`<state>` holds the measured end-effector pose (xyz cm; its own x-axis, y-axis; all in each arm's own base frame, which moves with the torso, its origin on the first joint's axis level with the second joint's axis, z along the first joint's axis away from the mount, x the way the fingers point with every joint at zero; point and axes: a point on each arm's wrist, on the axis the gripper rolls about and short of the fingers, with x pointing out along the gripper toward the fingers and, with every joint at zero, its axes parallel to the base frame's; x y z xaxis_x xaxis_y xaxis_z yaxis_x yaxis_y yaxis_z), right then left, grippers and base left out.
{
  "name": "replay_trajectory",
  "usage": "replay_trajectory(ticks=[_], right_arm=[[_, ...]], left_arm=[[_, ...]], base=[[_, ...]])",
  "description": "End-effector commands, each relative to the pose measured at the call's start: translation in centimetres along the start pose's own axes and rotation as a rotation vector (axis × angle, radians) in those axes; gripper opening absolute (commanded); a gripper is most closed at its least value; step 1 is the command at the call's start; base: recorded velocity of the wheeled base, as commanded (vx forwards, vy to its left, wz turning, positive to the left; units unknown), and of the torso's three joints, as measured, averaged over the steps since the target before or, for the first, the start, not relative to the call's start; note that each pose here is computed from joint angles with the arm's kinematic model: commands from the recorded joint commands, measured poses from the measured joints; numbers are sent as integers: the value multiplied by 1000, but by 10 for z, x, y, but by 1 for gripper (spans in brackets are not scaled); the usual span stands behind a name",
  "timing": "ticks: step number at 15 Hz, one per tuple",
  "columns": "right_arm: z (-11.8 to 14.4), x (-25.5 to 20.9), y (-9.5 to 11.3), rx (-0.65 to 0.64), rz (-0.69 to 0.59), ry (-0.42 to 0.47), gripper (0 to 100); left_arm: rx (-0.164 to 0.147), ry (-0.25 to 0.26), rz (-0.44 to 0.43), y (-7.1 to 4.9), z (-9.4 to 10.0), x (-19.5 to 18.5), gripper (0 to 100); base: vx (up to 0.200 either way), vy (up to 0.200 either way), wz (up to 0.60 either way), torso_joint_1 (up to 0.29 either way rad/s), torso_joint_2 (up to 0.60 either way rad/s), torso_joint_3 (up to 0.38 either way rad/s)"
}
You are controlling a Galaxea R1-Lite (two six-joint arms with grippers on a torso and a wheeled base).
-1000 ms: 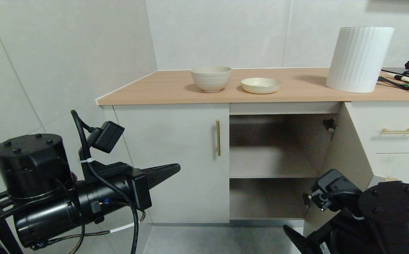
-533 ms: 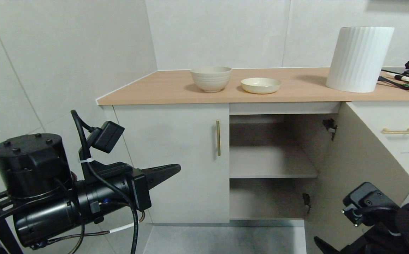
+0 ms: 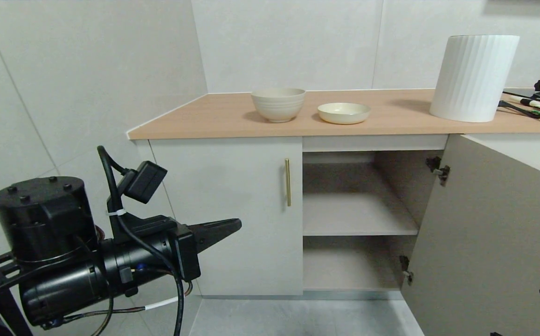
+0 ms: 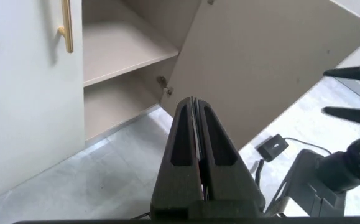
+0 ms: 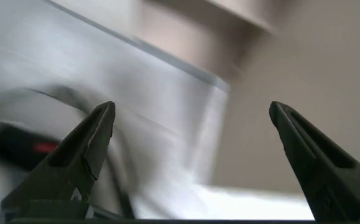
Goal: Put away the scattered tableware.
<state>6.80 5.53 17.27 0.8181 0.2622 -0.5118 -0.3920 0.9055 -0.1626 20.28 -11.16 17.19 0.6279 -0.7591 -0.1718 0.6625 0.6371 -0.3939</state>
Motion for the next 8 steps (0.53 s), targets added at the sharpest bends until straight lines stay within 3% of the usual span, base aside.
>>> replay_trajectory(ticks=[1, 3, 4, 6, 8], right_arm=[[24, -4, 2, 38, 96, -59, 100], [46, 5, 5, 89, 174, -46, 100], [70, 16, 9, 133, 249, -51, 100], [101, 24, 13, 178, 341, -119, 100], [137, 44, 21, 247, 379, -131, 100]], left_arm=[[1, -10, 3, 0, 2, -1, 0], [1, -44, 4, -2, 7, -6, 0], [-5, -86, 4, -5, 14, -17, 0], [0, -122, 28, -3, 19, -28, 0], [5, -164, 65, 0, 26, -41, 0]], base=[[0, 0, 0, 0, 0, 0], [0, 0, 0, 0, 0, 0], [0, 0, 0, 0, 0, 0], [0, 0, 0, 0, 0, 0], [0, 0, 0, 0, 0, 0]])
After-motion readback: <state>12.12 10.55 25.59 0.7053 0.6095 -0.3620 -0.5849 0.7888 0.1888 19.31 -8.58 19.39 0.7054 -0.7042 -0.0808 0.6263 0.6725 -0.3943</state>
